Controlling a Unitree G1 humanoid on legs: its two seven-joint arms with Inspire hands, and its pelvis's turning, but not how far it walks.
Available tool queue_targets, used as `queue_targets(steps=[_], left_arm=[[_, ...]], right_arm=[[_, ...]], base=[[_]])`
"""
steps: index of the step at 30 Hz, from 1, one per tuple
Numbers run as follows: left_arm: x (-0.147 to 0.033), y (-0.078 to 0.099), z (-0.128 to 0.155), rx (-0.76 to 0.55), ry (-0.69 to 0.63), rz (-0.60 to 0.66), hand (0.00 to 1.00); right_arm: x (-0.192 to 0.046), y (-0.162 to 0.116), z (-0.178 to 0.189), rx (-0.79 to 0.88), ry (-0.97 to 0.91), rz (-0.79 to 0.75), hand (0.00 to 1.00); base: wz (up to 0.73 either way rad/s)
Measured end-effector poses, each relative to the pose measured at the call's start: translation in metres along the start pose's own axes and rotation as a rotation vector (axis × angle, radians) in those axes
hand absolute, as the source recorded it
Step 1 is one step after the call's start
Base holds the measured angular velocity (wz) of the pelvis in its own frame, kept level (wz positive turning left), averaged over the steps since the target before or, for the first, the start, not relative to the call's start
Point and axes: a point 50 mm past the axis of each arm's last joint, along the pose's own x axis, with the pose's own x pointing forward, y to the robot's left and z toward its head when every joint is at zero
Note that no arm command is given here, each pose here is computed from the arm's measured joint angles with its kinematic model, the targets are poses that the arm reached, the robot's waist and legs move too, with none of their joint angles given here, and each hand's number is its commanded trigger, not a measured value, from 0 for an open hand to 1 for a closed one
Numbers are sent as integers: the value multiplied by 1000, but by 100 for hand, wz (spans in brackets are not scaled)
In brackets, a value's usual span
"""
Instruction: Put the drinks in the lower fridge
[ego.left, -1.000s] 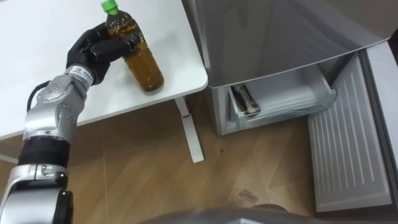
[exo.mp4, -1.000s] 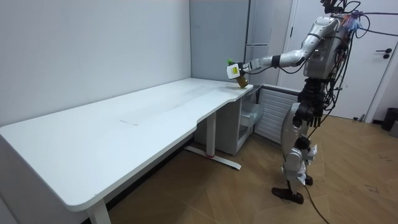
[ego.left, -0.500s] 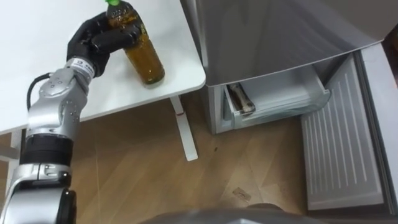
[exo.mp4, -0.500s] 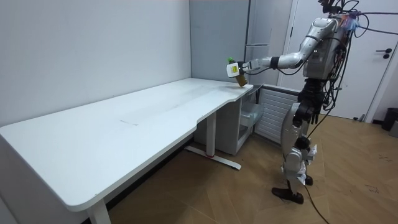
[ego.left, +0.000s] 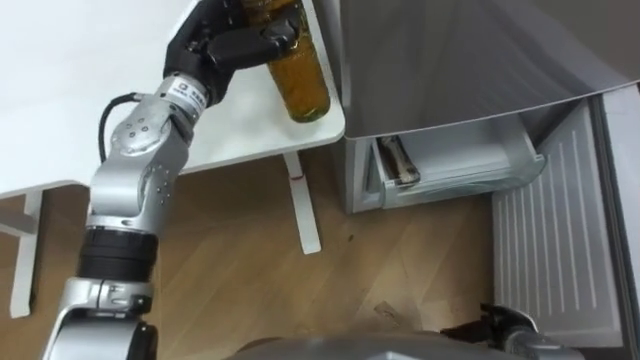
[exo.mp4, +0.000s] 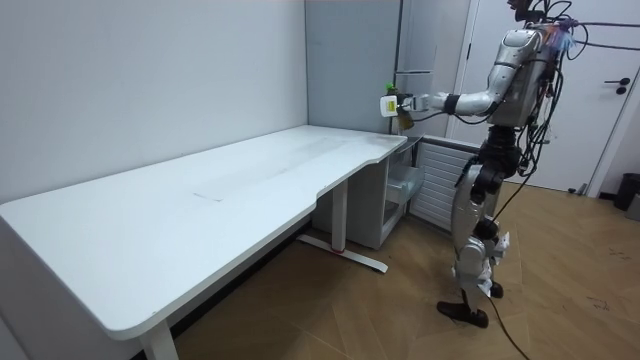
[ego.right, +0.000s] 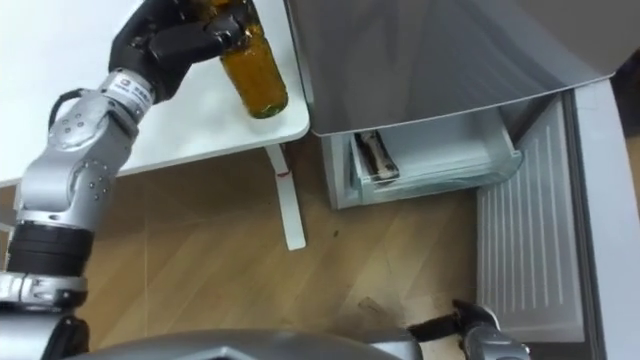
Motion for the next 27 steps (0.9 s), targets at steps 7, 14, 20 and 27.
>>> queue_targets(steps=[7, 14, 20, 27], left_arm=[[-8, -6, -18, -9, 57, -28, 100], [-22, -12, -18, -12, 32, -39, 100], [-37, -16, -40, -34, 103, -60, 100], [-48, -15, -53, 20, 163, -77, 100]], right_arm=[[0, 25, 12, -54, -60, 129, 0], [-5, 38, 39, -86, -184, 210, 0], [-10, 47, 52, -122, -244, 298, 0], [-21, 57, 74, -156, -345, 441, 0]], base=[[11], [15], [5], [2]])
